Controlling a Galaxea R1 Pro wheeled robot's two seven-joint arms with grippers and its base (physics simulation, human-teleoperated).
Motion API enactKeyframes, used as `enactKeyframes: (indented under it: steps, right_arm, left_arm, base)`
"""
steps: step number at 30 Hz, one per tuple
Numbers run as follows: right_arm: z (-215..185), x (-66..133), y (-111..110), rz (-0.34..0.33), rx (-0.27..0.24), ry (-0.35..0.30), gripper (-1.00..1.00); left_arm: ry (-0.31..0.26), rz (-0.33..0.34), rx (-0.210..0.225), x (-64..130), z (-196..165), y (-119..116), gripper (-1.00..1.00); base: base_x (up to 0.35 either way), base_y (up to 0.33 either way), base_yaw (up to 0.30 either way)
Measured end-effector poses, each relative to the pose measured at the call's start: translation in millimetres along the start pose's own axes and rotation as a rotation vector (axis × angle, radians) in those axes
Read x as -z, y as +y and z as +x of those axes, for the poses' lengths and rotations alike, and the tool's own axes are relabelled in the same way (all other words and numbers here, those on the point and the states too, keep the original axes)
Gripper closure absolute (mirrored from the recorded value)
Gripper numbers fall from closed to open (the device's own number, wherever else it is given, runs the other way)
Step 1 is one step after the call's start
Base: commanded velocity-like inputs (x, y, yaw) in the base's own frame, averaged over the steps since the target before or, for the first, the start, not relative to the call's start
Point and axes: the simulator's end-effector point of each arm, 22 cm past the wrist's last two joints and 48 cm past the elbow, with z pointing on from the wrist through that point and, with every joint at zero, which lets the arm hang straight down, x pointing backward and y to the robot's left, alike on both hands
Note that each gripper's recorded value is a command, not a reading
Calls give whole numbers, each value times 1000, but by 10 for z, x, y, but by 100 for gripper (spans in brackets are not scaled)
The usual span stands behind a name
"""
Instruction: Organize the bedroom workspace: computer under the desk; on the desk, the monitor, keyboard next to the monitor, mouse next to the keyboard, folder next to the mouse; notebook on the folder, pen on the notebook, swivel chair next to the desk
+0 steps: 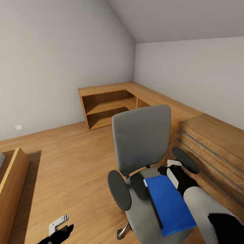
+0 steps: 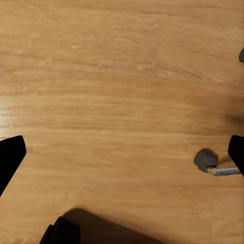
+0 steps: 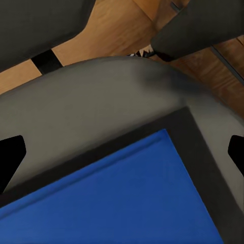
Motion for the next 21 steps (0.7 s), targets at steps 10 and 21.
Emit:
enactKeyframes:
  steps: [10,21]
  right_arm:
    - [102,-116,9,-1,0,1,-100]
    - [229,-263,12,-1,0,1,-100]
  left_arm:
    - [0,0,0,-130,71,29,-100]
    - [-1,0,0,-296,164,69,-100]
  base:
    - [0,0,0]
    - [0,0,0]
